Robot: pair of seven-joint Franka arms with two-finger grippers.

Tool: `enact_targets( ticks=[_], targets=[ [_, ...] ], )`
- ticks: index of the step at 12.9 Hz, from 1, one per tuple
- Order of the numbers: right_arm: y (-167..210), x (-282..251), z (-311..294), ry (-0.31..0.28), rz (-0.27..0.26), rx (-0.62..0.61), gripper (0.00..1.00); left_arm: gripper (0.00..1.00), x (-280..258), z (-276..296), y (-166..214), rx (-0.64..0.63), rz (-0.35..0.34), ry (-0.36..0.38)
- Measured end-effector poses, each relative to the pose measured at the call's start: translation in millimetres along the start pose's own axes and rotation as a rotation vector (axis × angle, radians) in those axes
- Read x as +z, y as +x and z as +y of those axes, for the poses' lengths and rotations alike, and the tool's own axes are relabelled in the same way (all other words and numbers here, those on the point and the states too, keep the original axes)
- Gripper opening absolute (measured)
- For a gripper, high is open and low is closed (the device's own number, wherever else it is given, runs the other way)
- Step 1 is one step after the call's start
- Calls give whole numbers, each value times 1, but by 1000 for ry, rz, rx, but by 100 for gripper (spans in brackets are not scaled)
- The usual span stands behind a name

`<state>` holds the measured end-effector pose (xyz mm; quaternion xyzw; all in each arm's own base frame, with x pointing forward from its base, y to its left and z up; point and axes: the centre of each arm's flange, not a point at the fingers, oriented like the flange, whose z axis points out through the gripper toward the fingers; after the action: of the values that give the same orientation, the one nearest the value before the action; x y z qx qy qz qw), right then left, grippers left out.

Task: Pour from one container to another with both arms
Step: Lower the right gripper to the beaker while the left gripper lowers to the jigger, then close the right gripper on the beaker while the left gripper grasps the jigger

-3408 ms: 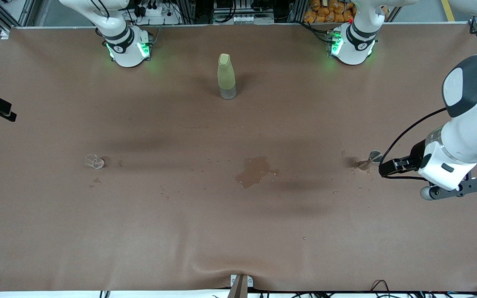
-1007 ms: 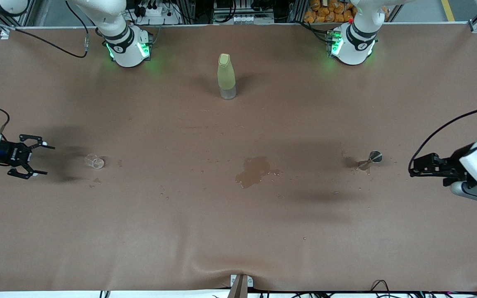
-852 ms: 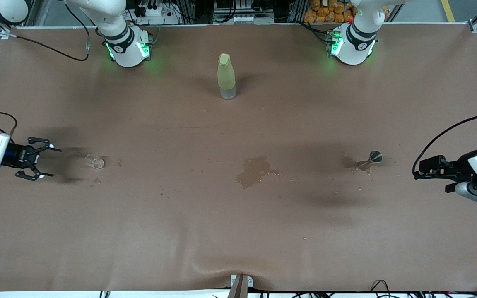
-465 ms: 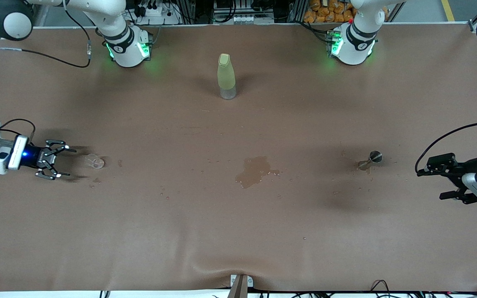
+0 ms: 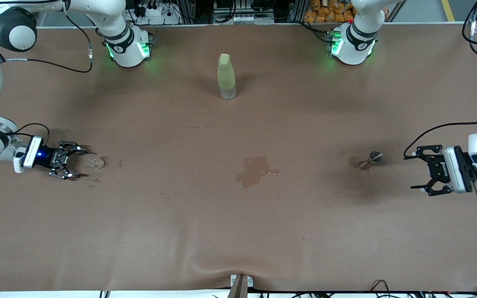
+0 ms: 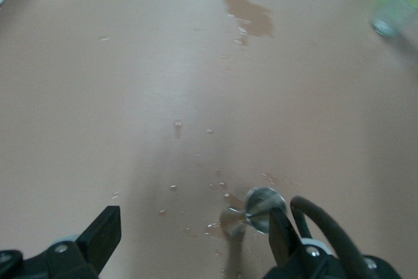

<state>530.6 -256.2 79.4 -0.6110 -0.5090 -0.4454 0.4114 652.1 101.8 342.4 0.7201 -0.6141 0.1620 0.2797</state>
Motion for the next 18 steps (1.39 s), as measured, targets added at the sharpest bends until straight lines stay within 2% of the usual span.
enact_targets(
  ticks=[4, 6, 8, 10, 11, 14, 15, 17, 18],
  targets=[
    [-5, 19, 2, 6, 42, -12, 100, 100, 14, 8, -23, 106, 32, -66],
    [-6, 25, 3, 8, 55, -11, 99, 100, 30, 12, -51, 215, 108, -116],
    [-6, 30, 3, 10, 63, -11, 93, 100, 52, 14, -83, 307, 196, -148],
    [-7, 32, 4, 2, 72, -11, 77, 100, 70, 14, -107, 386, 258, -147],
    [-7, 33, 4, 1, 74, -10, 74, 100, 79, 14, -117, 408, 281, -147],
    [-9, 34, 4, 1, 76, -7, 64, 100, 102, 15, -137, 408, 355, -137],
    [-9, 34, 4, 1, 77, -7, 64, 100, 113, 15, -141, 413, 381, -134],
    [-8, 34, 3, 4, 82, -7, 49, 100, 134, 16, -150, 422, 426, -134],
    [-8, 34, 3, 4, 83, -8, 50, 100, 143, 16, -155, 417, 443, -136]
  ],
)
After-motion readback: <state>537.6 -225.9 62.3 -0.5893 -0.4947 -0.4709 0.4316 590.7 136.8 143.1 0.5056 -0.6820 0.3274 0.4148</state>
